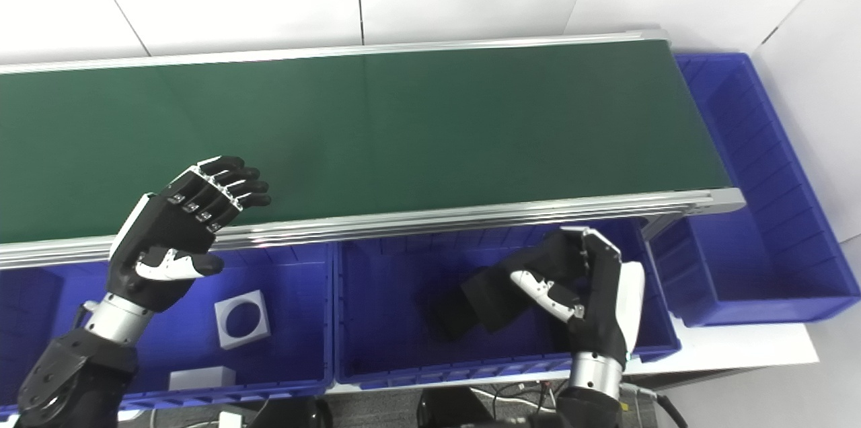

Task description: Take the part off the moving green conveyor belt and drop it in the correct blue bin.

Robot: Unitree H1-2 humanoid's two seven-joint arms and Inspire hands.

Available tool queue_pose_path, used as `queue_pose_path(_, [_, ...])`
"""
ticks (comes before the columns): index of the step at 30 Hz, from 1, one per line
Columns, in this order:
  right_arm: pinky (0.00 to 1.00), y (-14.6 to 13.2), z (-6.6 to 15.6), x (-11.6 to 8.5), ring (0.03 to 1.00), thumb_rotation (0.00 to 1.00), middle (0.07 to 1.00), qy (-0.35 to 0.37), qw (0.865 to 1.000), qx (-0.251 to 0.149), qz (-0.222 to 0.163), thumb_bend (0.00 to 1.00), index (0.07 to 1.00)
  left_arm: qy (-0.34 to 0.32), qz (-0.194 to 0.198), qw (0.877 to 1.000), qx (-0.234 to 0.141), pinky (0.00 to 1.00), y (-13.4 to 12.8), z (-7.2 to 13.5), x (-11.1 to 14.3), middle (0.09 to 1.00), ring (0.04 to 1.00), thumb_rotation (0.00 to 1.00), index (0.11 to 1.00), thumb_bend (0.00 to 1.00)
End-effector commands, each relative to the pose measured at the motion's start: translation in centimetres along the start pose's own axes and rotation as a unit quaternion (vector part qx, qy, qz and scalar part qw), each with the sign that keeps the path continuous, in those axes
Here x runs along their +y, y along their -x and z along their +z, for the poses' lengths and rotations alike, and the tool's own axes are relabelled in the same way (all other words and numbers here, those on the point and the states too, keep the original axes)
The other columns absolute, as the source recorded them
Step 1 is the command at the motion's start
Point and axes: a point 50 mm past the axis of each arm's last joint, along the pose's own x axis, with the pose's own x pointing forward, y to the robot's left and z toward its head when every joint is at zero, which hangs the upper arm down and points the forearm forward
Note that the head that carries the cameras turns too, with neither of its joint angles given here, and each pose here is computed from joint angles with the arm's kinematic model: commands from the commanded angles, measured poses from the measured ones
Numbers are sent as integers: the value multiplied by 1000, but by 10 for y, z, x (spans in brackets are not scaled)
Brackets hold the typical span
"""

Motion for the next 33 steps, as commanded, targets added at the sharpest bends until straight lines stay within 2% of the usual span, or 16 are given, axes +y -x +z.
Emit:
queue_pose_path(1, [388, -2, 4, -1, 437, 0, 513, -9, 999, -32, -19, 518, 490, -9, -8, 1000, -20, 687, -3, 12, -2, 723, 702, 54, 709, 995])
queue_pose_path(15, [390, -5, -25, 4, 438, 0, 507, -10, 1000, -4, -20, 518, 492, -10, -9, 1000, -22, 688, -3, 14, -4, 728, 706, 57, 712, 989])
queue_pose_path(26, [380, -7, -36, 8, 430, 0, 502, -4, 1000, 6, -22, 518, 503, -15, -9, 1000, -20, 690, -3, 16, -7, 725, 705, 59, 709, 994])
queue_pose_path(33, [369, -11, -36, 11, 423, 0, 510, 7, 1000, 3, -21, 517, 501, -13, -10, 1000, -19, 694, -3, 16, -8, 731, 709, 56, 713, 990])
